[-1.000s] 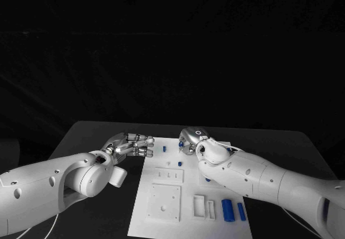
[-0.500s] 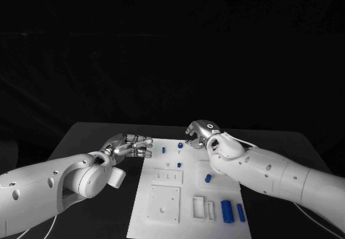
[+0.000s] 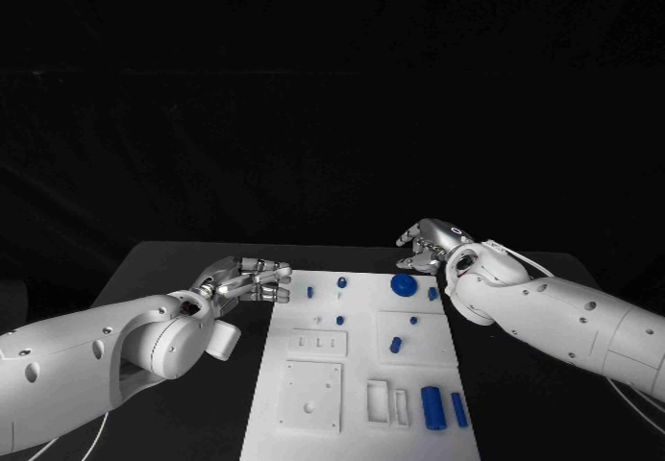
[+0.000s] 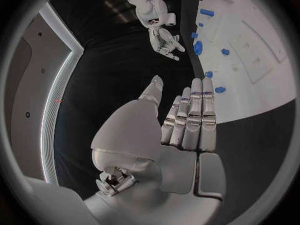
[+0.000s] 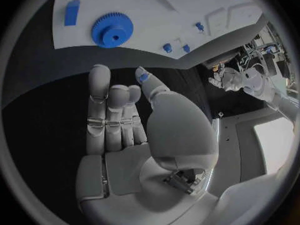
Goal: Assemble the parts on the task board
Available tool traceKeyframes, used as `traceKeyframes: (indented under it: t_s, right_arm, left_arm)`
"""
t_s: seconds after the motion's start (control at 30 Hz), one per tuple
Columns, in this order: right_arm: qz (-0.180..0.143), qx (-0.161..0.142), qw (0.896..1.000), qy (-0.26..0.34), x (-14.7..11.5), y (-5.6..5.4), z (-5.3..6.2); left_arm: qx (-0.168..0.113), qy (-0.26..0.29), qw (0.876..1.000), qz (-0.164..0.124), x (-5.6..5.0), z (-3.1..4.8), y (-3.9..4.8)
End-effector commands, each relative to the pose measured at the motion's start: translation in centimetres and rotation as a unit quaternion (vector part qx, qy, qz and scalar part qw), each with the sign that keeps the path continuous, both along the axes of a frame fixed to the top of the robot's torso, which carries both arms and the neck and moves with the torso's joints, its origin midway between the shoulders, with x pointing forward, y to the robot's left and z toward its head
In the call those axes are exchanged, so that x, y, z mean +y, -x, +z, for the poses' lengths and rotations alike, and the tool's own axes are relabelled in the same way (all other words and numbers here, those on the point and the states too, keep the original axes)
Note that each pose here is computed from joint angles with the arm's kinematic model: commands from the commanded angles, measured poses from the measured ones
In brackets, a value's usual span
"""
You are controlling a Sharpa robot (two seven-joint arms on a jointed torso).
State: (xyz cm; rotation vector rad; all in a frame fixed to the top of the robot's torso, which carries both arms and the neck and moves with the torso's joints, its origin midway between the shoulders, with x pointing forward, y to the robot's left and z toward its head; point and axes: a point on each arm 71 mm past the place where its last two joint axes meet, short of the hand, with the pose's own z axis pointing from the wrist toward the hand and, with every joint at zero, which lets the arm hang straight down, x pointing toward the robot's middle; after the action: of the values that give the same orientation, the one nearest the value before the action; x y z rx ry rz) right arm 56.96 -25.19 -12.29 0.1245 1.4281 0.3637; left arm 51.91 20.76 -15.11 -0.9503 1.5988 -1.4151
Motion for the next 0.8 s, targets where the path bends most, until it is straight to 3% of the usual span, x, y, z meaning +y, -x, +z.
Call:
traceKeyframes:
  t_s: [0.03, 0.53, 0.8]
  right_arm:
    - [0.013, 0.054, 0.998, 0.0, -0.3, 0.0, -0.7]
    - [0.003, 0.11, 0.993, 0.052, -1.1, -0.2, -2.5]
    - [0.001, 0.12, 0.991, 0.057, -1.1, -0.3, -3.3]
  left_arm:
    - [-0.005, 0.002, 1.0, -0.005, 0.0, 0.2, -0.03]
    - [-0.003, 0.001, 1.0, -0.007, -0.1, 0.05, -0.21]
    - [-0.003, 0.0, 1.0, -0.009, -0.2, 0.01, -0.3]
